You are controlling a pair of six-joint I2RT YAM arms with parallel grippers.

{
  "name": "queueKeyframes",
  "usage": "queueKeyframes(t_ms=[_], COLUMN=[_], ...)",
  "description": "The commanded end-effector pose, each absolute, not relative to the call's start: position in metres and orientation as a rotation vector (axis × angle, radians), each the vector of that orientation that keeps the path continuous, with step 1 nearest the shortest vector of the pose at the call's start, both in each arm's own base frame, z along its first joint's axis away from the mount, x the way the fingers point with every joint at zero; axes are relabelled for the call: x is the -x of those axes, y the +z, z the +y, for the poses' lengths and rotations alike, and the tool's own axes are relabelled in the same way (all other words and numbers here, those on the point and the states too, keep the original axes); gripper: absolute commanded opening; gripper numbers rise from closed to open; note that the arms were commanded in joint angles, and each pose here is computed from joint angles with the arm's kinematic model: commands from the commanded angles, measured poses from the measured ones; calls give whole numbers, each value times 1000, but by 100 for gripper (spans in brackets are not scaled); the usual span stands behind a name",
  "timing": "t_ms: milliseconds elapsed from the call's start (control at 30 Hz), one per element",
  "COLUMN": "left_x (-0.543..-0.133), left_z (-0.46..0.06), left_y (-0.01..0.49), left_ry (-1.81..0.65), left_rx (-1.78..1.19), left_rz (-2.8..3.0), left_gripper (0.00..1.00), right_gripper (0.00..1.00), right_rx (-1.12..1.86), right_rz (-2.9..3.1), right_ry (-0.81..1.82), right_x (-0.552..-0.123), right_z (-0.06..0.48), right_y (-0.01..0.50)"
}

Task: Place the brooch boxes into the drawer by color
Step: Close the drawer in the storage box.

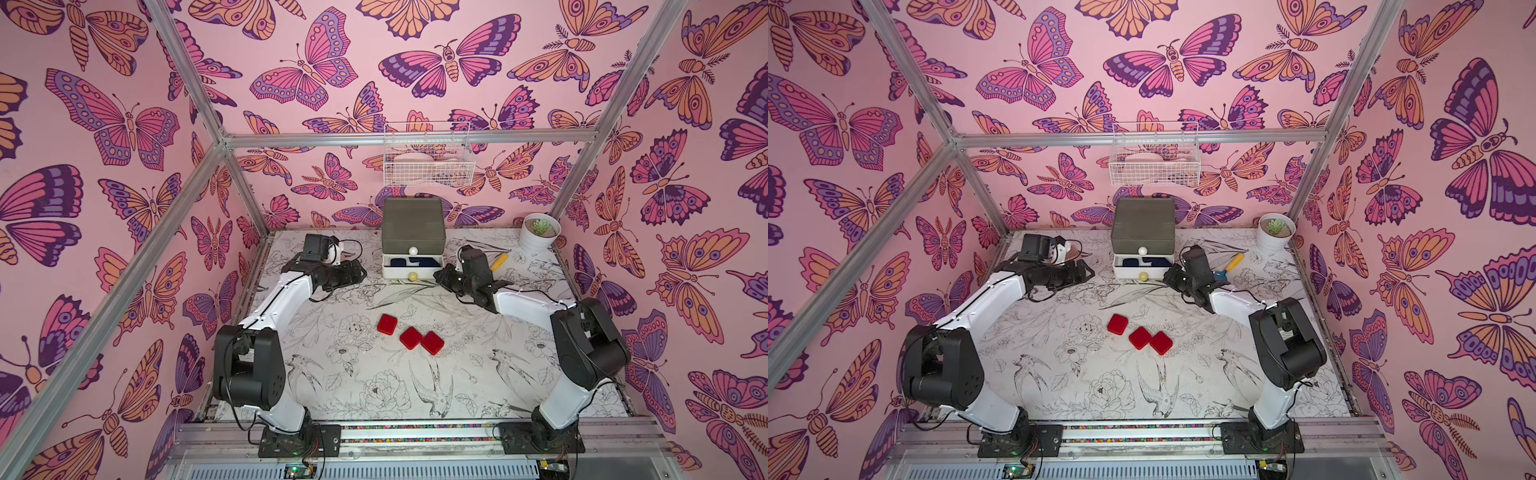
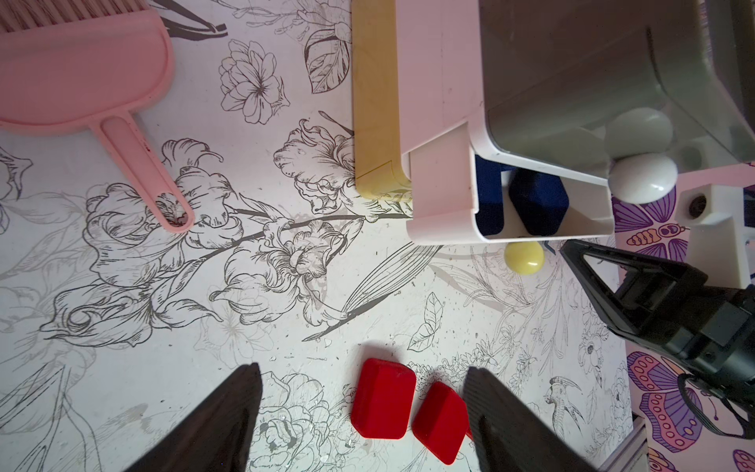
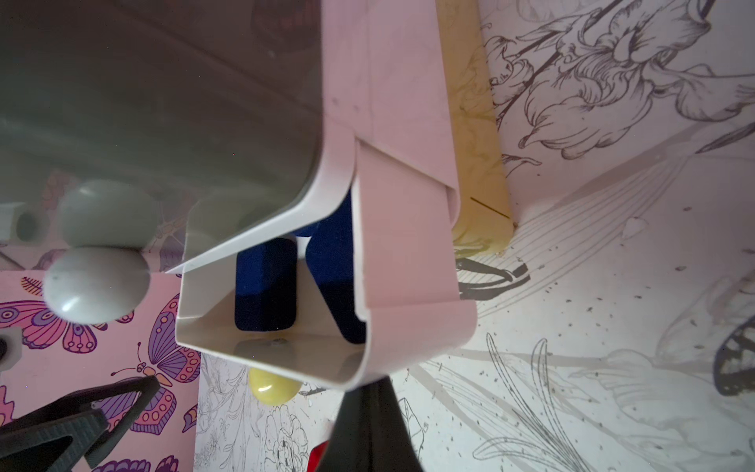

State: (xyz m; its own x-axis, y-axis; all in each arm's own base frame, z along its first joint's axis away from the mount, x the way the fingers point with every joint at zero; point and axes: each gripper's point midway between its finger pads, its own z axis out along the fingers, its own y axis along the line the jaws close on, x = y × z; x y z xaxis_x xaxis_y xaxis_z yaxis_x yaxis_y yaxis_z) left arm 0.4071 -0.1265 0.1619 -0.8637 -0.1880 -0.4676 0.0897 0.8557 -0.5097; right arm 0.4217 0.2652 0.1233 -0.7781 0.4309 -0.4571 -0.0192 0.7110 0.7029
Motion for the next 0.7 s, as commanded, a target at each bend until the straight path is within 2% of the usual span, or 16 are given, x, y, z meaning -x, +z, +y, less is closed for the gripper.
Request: queueKeyframes(t_ms=[0, 300, 433, 467, 600, 667], left_x=[-407, -407, -407, -407, -405, -406], left_z=[-126, -125, -125, -125, -125, -124], left_y=[163, 158, 154, 152, 148, 146], left_ry=[-737, -739, -743, -744, -742, -743], left_rx=[70, 74, 80, 82, 91, 93], left_rz=[2509, 2522, 2534, 2536, 2548, 2550], left_gripper=[84, 84, 84, 84, 84, 84], right_gripper=[0, 0, 4, 7, 34, 40], right_rx=[-342, -390, -392, -389, -419, -456], right_rz=[2206, 2132, 2130, 2128, 2115, 2116], right_ry=[974, 989, 998, 1007, 1072, 1115], right_x=[-448, -485, -491, -490, -478, -466], right_z=[265, 262, 265, 266, 265, 263], right_y=[139, 142, 140, 140, 137, 130])
